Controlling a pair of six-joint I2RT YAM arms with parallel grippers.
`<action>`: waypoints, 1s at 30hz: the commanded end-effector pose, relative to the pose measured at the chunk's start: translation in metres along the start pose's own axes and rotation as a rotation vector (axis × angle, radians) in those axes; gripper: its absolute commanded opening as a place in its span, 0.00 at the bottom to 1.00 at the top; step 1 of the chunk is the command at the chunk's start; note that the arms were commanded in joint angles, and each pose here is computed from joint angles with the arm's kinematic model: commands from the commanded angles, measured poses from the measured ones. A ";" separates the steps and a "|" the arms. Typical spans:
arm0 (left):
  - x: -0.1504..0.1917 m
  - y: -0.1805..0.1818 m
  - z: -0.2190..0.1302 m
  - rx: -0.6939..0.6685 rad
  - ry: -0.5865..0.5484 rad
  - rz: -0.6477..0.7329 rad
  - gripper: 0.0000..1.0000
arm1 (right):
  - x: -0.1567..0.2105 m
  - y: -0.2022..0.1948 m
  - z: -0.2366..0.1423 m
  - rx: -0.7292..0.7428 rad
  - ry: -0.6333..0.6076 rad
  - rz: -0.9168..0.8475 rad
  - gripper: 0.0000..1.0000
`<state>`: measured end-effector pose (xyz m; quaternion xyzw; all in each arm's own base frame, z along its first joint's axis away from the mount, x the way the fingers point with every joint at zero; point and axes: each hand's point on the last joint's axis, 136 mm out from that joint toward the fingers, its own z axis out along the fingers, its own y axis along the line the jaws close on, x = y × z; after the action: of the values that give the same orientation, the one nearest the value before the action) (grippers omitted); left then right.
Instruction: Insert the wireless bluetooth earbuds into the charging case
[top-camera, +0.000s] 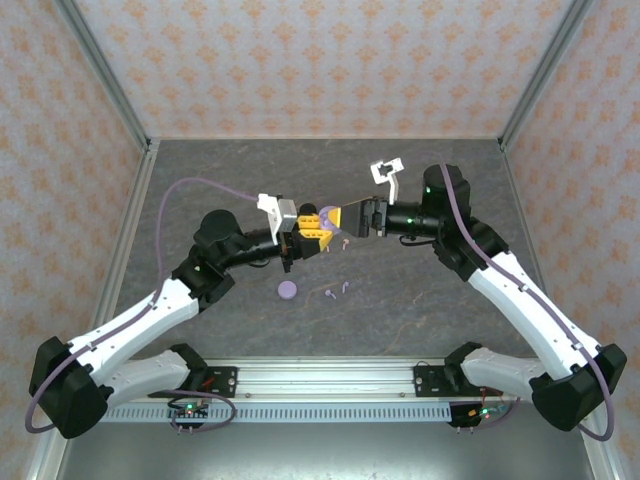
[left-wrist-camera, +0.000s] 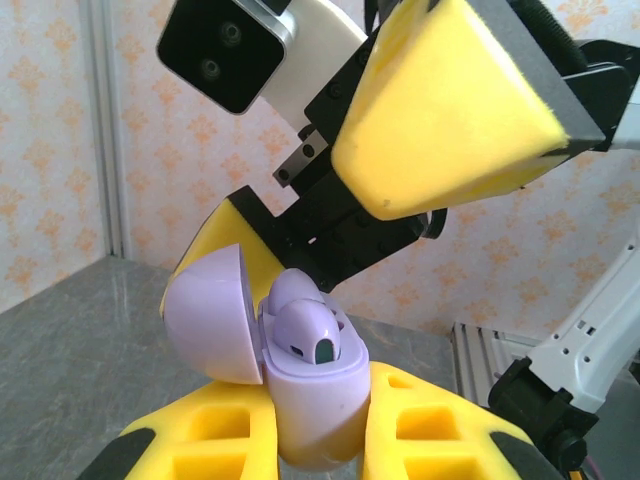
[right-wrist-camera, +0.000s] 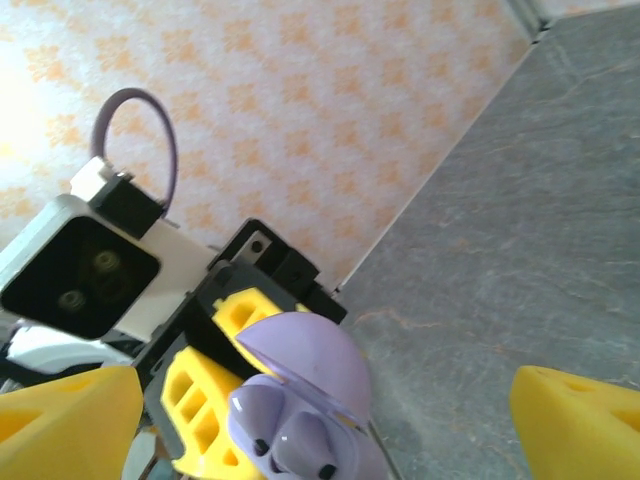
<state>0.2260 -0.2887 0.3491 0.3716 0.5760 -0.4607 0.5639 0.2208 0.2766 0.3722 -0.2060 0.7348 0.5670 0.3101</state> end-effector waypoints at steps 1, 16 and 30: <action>-0.020 -0.013 -0.001 0.048 -0.034 0.023 0.00 | 0.004 0.029 -0.002 -0.121 0.031 -0.068 0.93; -0.010 -0.006 0.003 0.029 0.010 0.005 0.00 | 0.002 0.050 -0.011 -0.138 0.039 -0.169 0.79; 0.001 -0.003 0.005 0.027 0.048 -0.001 0.00 | 0.003 0.064 -0.029 -0.133 -0.036 -0.297 0.80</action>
<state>0.2194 -0.2931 0.3531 0.3863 0.5731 -0.4686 0.5502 0.1846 0.2700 0.3944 -0.2881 0.6960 0.5592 0.3463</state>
